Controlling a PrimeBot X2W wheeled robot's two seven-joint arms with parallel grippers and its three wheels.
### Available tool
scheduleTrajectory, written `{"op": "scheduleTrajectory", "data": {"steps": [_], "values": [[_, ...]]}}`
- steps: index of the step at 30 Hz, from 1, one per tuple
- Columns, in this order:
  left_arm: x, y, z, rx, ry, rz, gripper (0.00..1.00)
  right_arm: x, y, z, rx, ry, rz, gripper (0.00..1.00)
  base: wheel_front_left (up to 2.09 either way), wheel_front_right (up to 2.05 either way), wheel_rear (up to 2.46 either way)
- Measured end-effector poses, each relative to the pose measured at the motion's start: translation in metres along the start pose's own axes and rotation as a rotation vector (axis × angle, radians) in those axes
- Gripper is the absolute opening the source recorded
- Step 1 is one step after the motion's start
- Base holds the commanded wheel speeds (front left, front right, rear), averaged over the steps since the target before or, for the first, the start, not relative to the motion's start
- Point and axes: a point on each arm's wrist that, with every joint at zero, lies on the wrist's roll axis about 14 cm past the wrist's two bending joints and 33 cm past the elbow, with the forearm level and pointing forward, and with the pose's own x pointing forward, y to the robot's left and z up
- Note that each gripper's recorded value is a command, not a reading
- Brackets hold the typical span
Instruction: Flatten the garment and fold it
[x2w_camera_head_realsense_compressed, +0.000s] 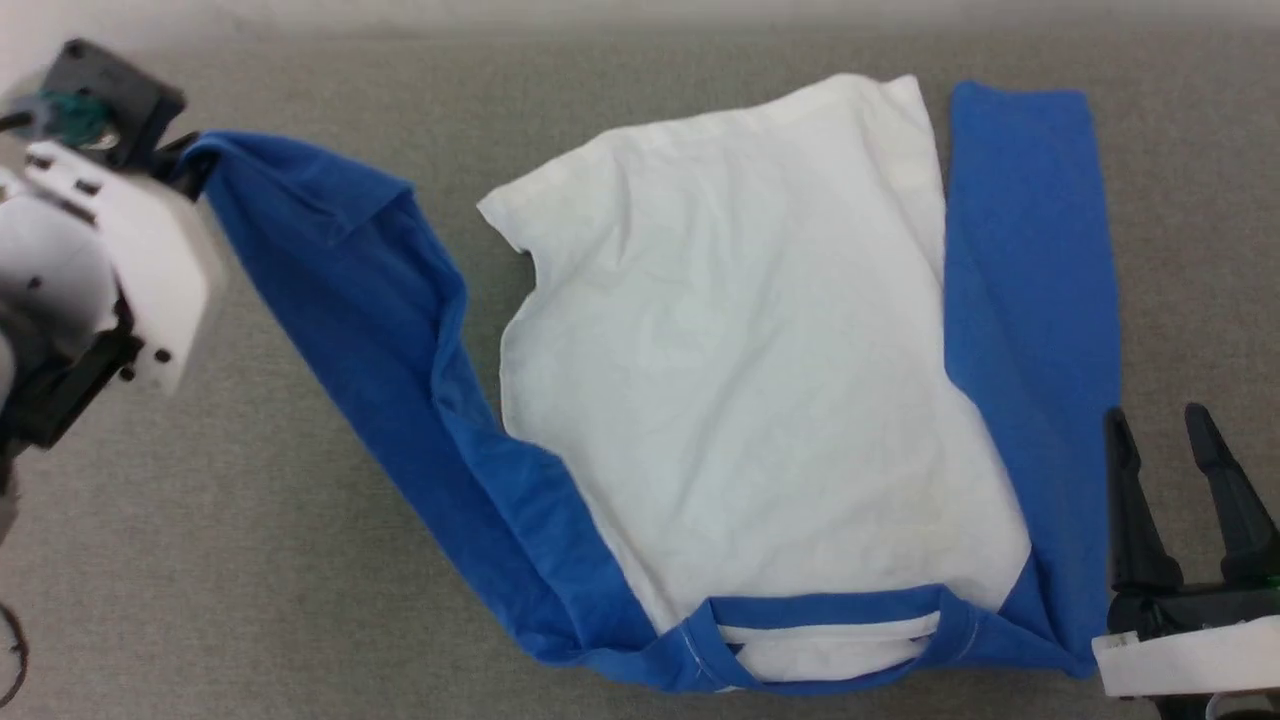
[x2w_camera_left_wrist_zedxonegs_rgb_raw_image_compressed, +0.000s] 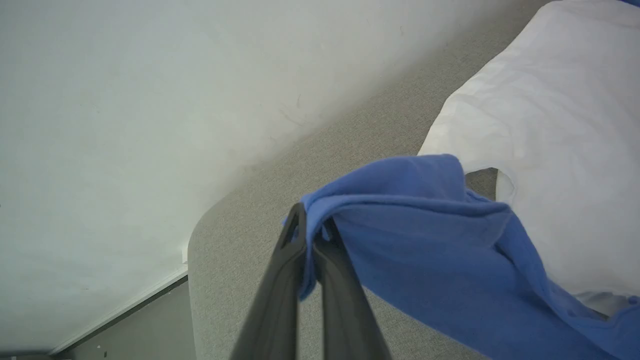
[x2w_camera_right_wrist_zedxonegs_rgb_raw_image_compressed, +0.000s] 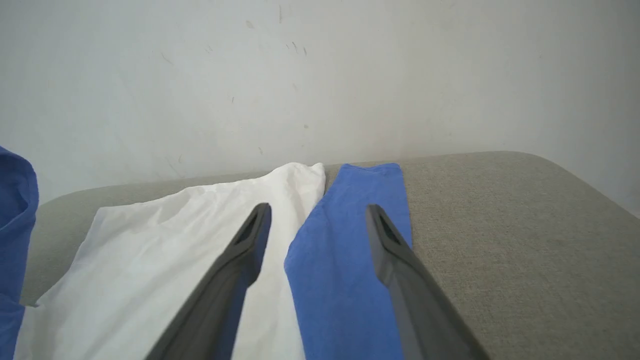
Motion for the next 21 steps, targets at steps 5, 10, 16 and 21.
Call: {"op": "scheduleTrajectory", "data": {"steps": [5, 10, 16, 21], "values": [[-0.04, 0.027, -0.013, -0.081, 0.015, 0.092, 0.0, -0.008, 0.009, 0.013, 0.004, -0.032, 0.01, 1.0, 0.0, 0.0, 0.0], [-0.07, 0.038, -0.039, -0.168, 0.05, 0.151, 0.0, -0.008, 0.018, 0.017, 0.014, -0.044, 0.03, 1.0, 0.0, 0.0, 0.0], [-0.097, 0.043, -0.063, -0.288, 0.068, 0.197, 0.0, -0.007, 0.027, 0.019, 0.024, -0.048, 0.049, 1.0, 0.0, 0.0, 0.0], [-0.114, 0.052, -0.063, -0.423, 0.022, 0.251, 0.0, -0.007, 0.026, 0.024, 0.022, -0.062, 0.047, 1.0, 0.0, 0.0, 0.0]]}}
